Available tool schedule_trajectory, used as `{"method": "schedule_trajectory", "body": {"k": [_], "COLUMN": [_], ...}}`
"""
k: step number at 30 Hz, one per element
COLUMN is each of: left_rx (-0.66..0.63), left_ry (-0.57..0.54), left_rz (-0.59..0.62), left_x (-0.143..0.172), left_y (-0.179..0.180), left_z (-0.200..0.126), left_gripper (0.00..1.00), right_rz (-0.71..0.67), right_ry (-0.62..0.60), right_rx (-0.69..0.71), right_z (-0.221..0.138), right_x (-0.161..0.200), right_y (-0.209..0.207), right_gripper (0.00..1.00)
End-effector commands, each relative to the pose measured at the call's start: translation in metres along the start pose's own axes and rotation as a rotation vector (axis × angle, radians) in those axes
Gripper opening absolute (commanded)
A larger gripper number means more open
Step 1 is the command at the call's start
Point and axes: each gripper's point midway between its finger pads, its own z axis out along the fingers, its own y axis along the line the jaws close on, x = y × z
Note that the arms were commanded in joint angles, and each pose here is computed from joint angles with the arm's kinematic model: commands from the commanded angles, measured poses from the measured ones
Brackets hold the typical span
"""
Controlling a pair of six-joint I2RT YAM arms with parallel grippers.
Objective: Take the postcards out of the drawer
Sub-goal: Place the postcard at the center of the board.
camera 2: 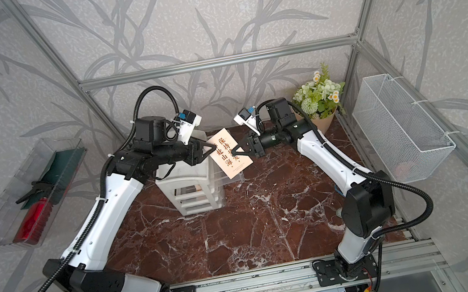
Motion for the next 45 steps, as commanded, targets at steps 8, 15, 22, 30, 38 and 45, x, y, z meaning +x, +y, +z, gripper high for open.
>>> {"method": "schedule_trajectory", "body": {"k": [8, 15, 22, 30, 38, 45], "left_rx": [0.08, 0.083, 0.056, -0.128, -0.119, -0.079], "left_ry": [-0.008, -0.018, -0.057, -0.169, -0.284, -0.389], "left_rz": [0.031, 0.028, -0.004, -0.151, -0.234, -0.251], "left_x": [-0.003, 0.0, -0.009, -0.033, -0.047, -0.055], "left_y": [-0.011, -0.01, -0.002, 0.033, 0.033, 0.027], "left_z": [-0.001, -0.002, 0.002, 0.002, -0.005, -0.011], "left_gripper": [0.17, 0.03, 0.0, 0.0, 0.0, 0.0], "right_rz": [-0.028, -0.016, 0.039, 0.263, 0.413, 0.518], "right_ry": [-0.018, -0.017, -0.05, -0.259, -0.412, -0.498], "right_rx": [-0.03, -0.015, 0.028, 0.104, 0.192, 0.152], "right_z": [0.0, 0.001, 0.002, -0.019, -0.029, -0.022], "right_x": [-0.007, -0.006, -0.014, -0.036, -0.025, -0.016], "right_y": [0.007, 0.003, -0.01, -0.061, -0.101, -0.132], "right_gripper": [0.0, 0.0, 0.2, 0.43, 0.52, 0.53]}}
